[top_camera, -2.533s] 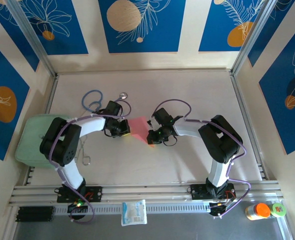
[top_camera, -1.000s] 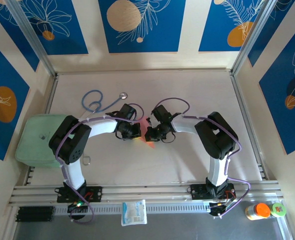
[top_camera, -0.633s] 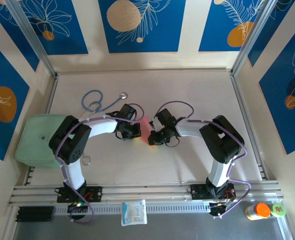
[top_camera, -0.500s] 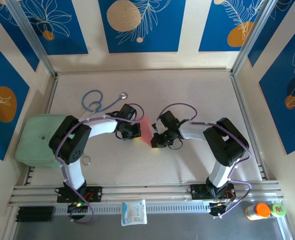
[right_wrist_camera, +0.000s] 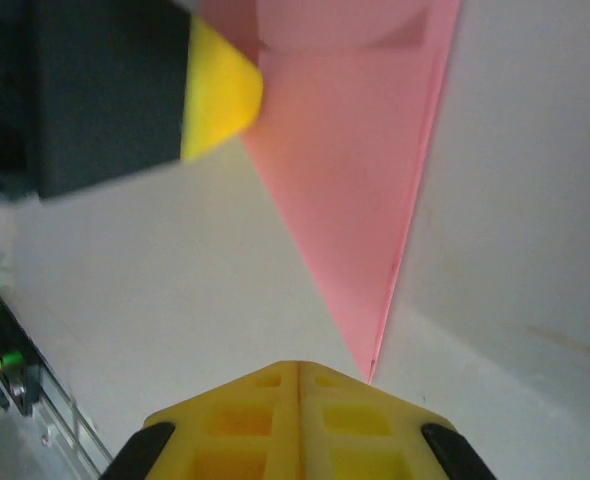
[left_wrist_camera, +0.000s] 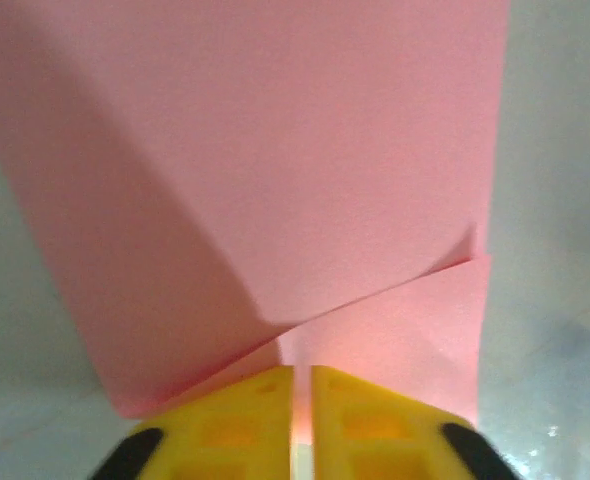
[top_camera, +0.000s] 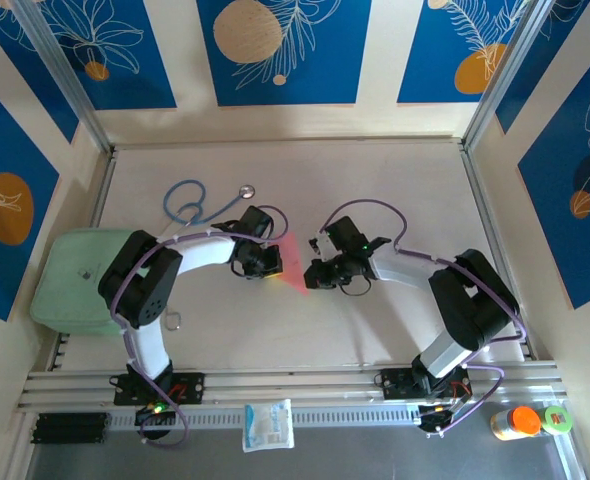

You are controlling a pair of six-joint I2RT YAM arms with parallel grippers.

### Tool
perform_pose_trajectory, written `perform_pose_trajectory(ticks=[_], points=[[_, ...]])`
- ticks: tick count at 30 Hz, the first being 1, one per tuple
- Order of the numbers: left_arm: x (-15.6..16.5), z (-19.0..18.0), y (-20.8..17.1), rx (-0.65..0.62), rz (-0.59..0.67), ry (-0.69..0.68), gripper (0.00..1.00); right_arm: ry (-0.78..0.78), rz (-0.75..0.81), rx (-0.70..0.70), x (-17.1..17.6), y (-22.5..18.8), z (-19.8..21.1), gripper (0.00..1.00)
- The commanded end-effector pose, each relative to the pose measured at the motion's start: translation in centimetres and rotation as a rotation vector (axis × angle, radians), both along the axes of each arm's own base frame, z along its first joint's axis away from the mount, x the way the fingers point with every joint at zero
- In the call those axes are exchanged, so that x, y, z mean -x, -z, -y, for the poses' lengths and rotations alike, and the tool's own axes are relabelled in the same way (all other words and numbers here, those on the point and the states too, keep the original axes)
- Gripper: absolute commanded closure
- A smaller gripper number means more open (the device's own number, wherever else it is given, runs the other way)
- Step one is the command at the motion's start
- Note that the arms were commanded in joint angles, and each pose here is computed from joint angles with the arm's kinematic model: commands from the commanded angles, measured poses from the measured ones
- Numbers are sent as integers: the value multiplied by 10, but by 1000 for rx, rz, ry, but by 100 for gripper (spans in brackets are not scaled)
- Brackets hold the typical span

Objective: Fold a paper plane with a square sheet of paper (pick it up from the middle)
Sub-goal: Third fold the triangle at the center of the table, then fourth fold the wing at the center of the table.

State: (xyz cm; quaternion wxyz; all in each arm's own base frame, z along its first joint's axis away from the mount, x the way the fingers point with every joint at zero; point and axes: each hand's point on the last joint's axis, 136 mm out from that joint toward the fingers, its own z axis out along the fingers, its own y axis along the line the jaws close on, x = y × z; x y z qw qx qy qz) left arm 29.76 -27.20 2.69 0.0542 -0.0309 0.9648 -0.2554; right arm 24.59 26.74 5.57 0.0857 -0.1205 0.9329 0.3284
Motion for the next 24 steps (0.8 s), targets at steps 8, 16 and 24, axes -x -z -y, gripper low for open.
perform_pose_trajectory(ticks=[8, 16, 24], points=[[-25, -24, -72, 125, 157, -185, 63, 93, 26, -35, -35, -17, -20, 86], [-14, -42, -60, 196, 115, -293, 46, 73, 12, -39, -38, -15, -33, 84], [-8, -41, -39, 204, 66, -310, 46, 50, 8, 13, -40, -8, -44, 84]])
